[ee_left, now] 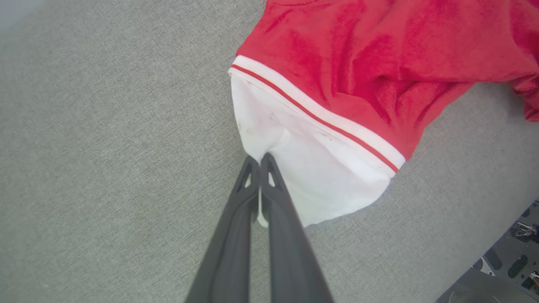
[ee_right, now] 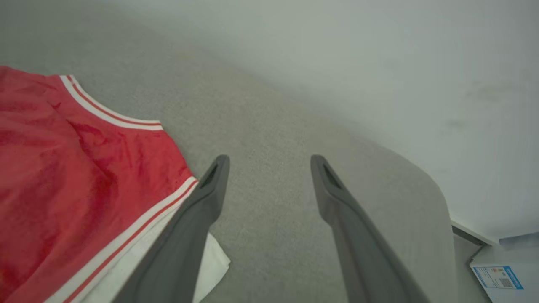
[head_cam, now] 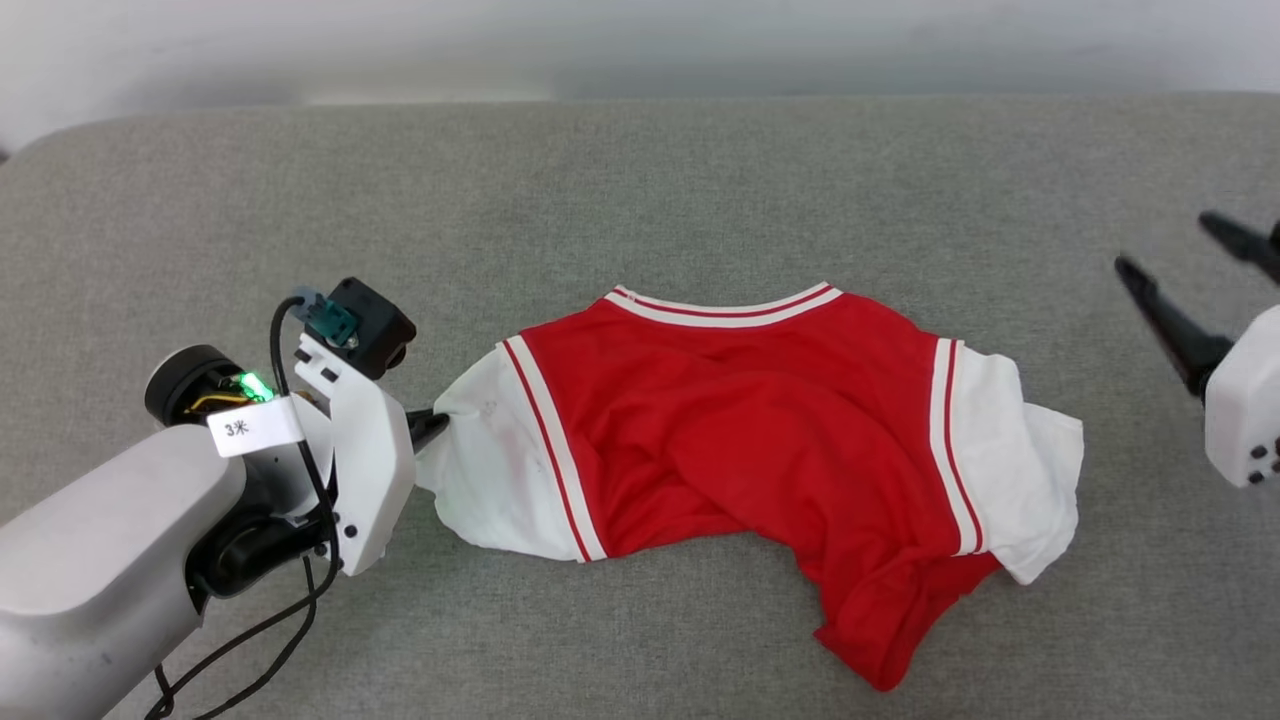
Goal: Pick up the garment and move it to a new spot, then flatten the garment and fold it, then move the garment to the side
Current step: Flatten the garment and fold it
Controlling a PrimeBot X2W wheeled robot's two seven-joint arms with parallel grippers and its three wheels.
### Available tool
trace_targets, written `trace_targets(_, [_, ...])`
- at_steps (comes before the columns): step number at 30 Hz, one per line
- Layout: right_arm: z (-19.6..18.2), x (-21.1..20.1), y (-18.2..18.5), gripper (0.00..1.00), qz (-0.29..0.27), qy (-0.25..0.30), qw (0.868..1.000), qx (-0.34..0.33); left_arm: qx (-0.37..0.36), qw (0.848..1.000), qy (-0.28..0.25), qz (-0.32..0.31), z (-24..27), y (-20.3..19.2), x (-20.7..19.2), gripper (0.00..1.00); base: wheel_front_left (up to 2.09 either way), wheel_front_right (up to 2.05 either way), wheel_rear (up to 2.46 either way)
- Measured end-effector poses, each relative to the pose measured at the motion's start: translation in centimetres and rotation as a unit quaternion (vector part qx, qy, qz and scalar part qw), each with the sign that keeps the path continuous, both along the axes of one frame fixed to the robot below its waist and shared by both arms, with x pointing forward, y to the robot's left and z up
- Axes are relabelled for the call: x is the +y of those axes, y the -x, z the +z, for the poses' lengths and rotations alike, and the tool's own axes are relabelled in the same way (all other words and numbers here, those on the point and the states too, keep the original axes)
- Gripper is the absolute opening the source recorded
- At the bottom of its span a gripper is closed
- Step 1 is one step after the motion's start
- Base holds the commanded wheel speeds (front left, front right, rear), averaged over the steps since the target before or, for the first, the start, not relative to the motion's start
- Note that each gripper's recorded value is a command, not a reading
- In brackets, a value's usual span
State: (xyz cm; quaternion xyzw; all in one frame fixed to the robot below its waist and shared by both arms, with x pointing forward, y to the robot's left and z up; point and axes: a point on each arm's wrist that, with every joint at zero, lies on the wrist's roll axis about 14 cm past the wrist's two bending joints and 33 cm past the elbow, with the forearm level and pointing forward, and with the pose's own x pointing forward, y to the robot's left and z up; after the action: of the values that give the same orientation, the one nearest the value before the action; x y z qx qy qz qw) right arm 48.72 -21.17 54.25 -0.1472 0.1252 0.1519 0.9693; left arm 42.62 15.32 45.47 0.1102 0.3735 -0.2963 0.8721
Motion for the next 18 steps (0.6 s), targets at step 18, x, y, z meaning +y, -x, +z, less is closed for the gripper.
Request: trace_targets(18, [-14.9,0.4,3.6,1.0,0.037,0.103,0.885,0.452,-0.001,1.0,0.008,0.016,-2.0,-3.0,1.0,0.0,0.0,0.0,0.0])
